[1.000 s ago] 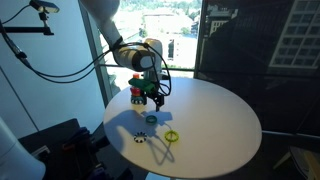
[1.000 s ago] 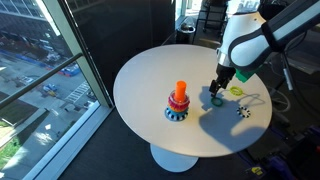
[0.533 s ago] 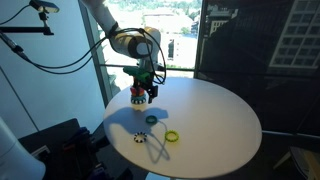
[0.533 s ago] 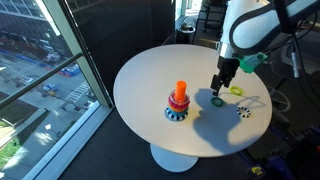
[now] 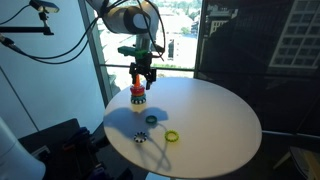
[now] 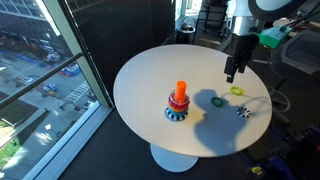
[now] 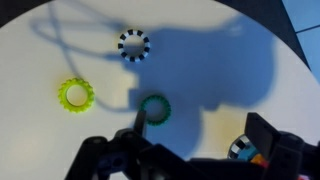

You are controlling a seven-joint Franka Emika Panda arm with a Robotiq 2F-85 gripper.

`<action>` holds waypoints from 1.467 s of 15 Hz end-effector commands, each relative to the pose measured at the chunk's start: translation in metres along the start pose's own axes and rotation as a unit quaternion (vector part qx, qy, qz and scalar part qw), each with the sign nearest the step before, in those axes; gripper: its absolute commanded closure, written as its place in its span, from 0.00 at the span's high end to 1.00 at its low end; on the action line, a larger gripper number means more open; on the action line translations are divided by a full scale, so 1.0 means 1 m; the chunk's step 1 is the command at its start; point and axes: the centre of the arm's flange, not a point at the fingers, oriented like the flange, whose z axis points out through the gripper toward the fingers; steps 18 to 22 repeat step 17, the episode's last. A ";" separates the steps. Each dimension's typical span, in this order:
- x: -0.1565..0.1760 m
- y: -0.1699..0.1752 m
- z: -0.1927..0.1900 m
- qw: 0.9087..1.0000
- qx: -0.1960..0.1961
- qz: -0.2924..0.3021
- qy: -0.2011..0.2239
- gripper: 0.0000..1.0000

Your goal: Remove the green ring from the orange rod and put it on the table

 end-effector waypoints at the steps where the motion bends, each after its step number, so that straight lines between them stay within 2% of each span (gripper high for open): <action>1: -0.019 -0.002 -0.045 0.999 -0.036 0.014 0.001 1.00; 6: -0.037 -0.005 -0.092 0.995 -0.068 0.050 0.045 1.00; 12: -0.040 -0.009 -0.113 0.990 -0.062 0.088 0.091 1.00; 13: -0.039 -0.006 -0.107 0.993 -0.056 0.073 0.077 1.00; 22: -0.038 -0.006 -0.104 0.993 -0.056 0.074 0.074 1.00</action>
